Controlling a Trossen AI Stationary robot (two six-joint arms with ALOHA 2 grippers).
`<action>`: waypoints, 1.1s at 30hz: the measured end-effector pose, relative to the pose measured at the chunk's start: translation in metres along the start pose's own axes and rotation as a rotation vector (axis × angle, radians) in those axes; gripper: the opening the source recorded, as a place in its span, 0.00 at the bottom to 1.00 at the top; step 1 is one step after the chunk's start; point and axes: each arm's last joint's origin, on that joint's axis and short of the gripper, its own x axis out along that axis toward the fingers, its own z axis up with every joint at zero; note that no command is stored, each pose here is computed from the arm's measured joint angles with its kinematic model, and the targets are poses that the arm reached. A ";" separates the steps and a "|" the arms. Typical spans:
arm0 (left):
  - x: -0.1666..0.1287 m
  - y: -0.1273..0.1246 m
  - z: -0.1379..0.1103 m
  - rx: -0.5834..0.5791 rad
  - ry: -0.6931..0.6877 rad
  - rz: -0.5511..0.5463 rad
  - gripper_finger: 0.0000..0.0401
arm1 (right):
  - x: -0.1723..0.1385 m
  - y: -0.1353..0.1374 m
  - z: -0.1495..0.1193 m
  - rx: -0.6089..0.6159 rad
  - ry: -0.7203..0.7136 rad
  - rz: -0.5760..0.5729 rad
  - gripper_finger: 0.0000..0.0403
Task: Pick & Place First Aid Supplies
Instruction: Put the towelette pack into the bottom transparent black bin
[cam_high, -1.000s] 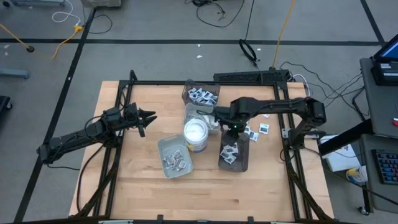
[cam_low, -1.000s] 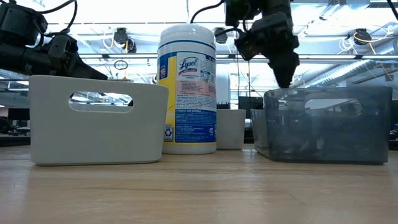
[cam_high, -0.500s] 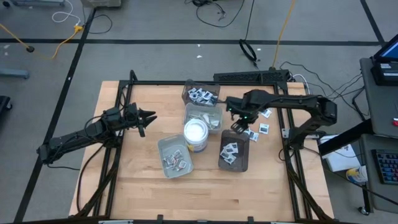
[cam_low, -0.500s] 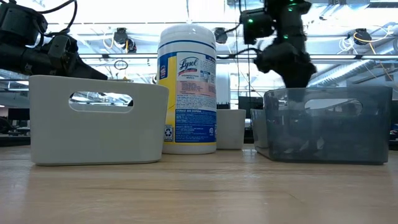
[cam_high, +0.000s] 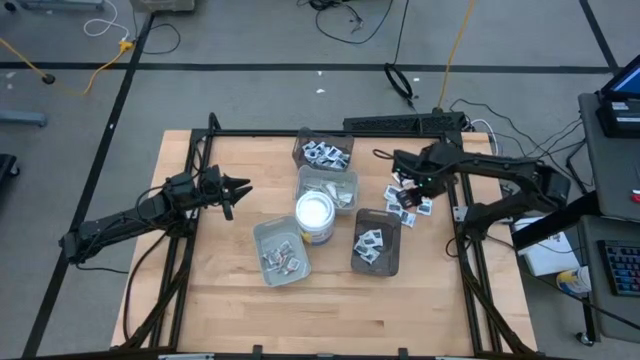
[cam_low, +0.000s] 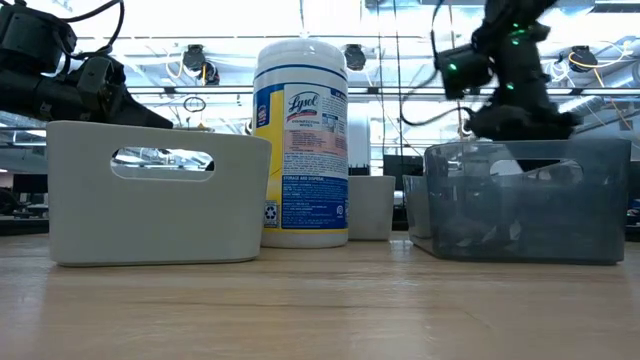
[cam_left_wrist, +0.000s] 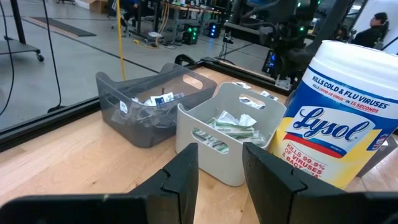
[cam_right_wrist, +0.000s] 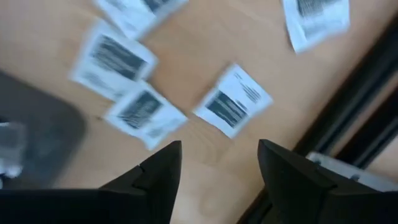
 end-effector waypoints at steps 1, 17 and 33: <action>0.000 0.000 0.000 0.000 0.000 0.000 0.32 | 0.004 -0.004 -0.002 0.028 0.011 -0.006 0.51; 0.000 0.000 0.000 0.000 0.000 0.000 0.32 | 0.074 -0.018 -0.008 0.215 0.024 0.055 0.51; 0.000 0.000 0.000 0.000 0.000 0.000 0.32 | 0.088 -0.023 0.005 0.187 0.074 0.063 0.27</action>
